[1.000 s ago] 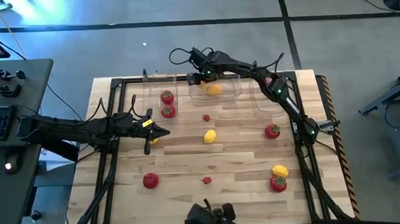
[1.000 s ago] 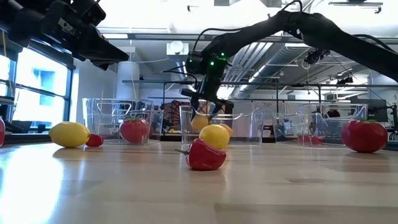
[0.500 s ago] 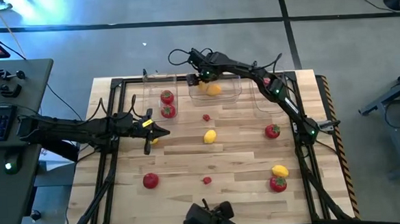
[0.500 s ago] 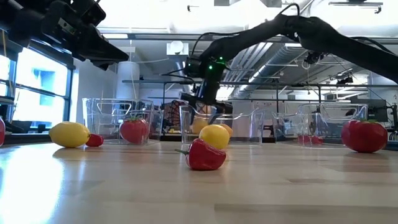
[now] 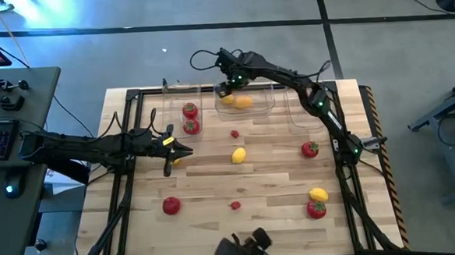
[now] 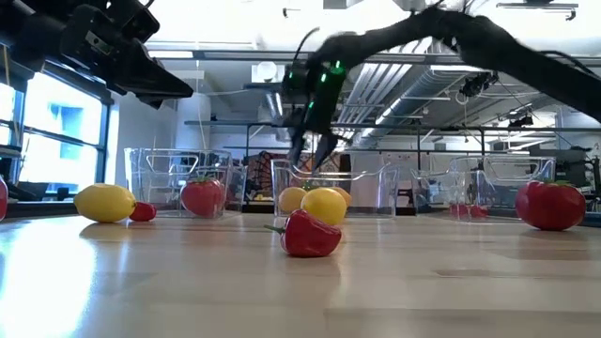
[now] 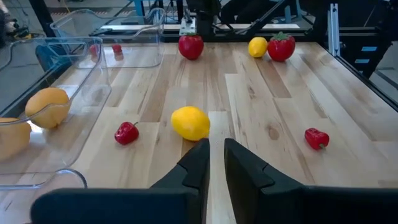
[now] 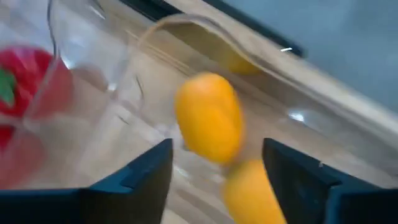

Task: Sort produce into baskets
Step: Put the yellow lemon into center transparent bin, then put the red chili into the right transparent bin

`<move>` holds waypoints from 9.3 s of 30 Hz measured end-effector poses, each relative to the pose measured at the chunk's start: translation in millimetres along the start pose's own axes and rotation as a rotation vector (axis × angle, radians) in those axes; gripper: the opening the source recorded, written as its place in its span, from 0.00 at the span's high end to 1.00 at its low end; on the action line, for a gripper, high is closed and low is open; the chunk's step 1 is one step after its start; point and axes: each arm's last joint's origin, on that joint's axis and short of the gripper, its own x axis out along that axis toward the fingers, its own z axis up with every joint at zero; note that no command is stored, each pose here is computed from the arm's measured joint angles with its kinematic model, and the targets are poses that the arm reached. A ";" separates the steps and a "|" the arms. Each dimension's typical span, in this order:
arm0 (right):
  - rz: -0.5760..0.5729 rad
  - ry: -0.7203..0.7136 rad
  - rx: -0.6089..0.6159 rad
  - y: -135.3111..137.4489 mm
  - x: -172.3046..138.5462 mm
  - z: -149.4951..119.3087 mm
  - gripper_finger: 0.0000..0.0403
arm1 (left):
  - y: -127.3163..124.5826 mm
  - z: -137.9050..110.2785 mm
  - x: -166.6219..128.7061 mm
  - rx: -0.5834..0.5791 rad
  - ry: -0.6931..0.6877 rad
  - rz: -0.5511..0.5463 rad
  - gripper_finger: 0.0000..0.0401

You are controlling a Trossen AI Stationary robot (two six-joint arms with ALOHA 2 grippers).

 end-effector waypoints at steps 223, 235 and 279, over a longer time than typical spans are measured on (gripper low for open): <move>0.071 -0.602 -0.421 44.6 -67.2 -306.0 1.00 | 222.7 122.8 215.9 0.071 0.439 0.270 0.68; 0.044 -0.608 -0.447 44.9 -65.2 -306.5 1.00 | 214.2 91.7 212.3 0.113 0.264 0.316 0.90; 0.224 -0.548 -0.303 31.1 25.9 -240.7 0.41 | 28.0 24.4 38.7 0.268 -0.252 0.057 0.94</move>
